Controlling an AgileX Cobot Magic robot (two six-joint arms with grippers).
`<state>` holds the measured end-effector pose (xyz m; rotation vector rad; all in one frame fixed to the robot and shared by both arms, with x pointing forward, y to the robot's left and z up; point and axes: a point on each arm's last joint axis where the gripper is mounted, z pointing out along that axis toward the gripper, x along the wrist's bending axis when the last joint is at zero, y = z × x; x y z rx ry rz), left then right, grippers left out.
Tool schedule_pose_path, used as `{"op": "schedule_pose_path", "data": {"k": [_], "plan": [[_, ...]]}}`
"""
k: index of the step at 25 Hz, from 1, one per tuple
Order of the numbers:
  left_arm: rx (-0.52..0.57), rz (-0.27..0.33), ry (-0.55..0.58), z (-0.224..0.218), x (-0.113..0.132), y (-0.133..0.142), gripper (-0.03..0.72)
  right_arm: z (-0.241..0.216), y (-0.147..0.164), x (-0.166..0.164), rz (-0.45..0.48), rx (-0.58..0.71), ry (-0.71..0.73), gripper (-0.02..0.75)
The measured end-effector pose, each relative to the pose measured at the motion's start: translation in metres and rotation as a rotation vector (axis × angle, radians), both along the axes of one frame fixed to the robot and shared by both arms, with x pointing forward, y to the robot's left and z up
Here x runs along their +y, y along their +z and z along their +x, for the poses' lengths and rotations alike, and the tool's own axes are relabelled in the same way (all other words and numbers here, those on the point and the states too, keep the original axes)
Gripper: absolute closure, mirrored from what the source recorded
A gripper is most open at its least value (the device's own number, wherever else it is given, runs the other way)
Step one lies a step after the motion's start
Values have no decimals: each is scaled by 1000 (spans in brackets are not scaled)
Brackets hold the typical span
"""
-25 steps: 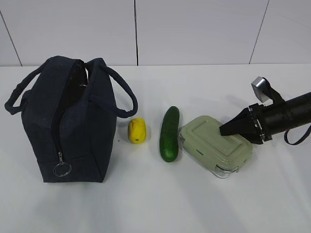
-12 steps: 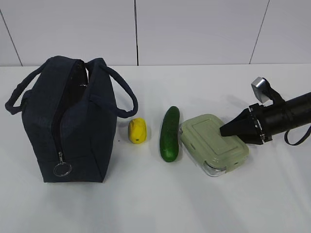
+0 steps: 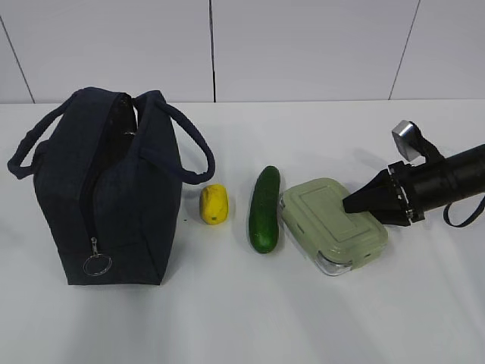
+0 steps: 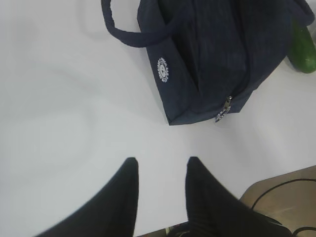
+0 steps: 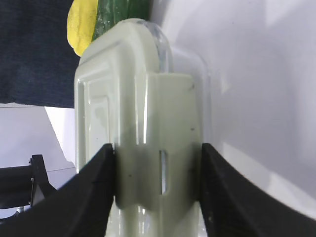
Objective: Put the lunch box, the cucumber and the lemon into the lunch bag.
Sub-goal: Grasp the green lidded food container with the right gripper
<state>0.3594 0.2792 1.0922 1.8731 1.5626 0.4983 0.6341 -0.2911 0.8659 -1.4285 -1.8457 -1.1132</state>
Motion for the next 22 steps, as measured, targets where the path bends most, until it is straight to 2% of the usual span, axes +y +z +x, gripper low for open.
{"op": "schedule_pose_path", "data": {"k": [4, 10, 17, 22], "plan": [[86, -40, -27, 44, -5, 7, 426, 0, 0, 0, 0, 2, -1, 351], [204, -122, -156, 109, -22, 9, 318, 0, 0, 0, 2, 4, -1, 351], [276, -113, -242, 171, -48, -5, 295, 0, 0, 0, 2, 5, -1, 351], [325, -84, -244, 199, -51, -24, 295, 0, 0, 0, 4, 6, 0, 351]]}}
